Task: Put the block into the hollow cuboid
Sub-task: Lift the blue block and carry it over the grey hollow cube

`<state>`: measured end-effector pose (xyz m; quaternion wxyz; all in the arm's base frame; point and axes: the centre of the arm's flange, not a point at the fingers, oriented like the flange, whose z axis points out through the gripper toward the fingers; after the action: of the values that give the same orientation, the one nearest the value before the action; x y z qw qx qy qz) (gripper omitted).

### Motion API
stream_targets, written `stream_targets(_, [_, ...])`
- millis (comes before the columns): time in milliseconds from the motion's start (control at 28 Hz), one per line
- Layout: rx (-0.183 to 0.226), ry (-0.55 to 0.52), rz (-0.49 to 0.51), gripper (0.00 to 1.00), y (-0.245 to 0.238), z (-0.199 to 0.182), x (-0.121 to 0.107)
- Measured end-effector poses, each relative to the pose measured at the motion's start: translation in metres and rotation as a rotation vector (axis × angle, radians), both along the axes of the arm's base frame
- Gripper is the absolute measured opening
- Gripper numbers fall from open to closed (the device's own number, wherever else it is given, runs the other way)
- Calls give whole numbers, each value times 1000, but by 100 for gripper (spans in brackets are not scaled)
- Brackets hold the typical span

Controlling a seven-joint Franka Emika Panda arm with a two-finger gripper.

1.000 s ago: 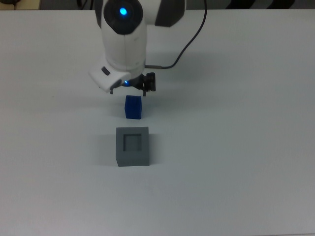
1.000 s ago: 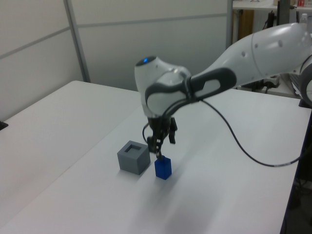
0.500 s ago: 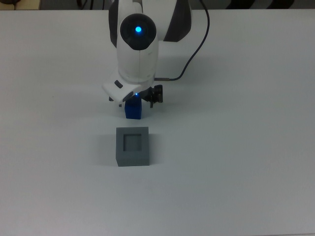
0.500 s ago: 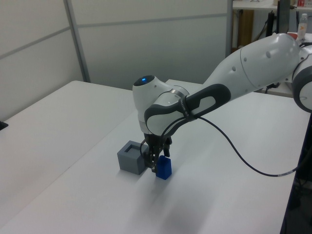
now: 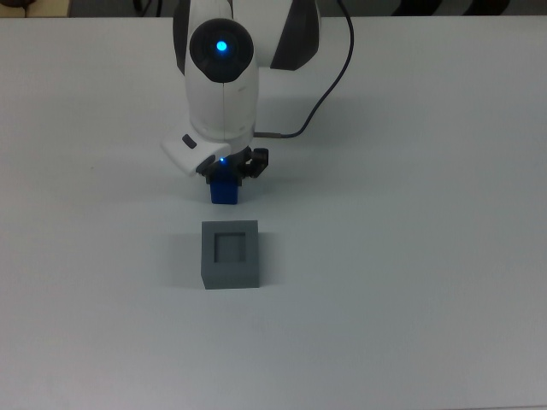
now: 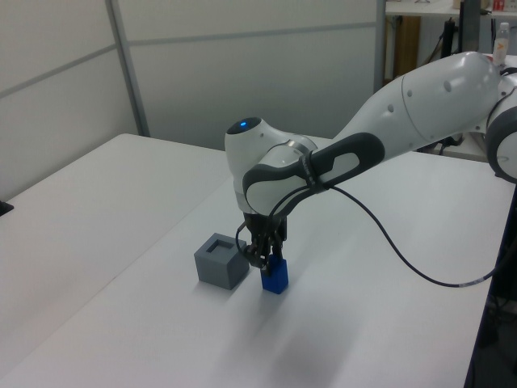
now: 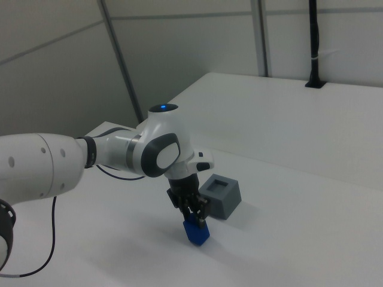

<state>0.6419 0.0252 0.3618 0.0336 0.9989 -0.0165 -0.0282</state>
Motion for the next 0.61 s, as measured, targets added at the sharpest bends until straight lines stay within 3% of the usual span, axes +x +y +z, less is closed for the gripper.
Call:
stream_targets(250, [-1, 2, -4, 51, -1, 23, -3])
stream_targets(607, [1, -158, 120, 51, -10, 118, 23])
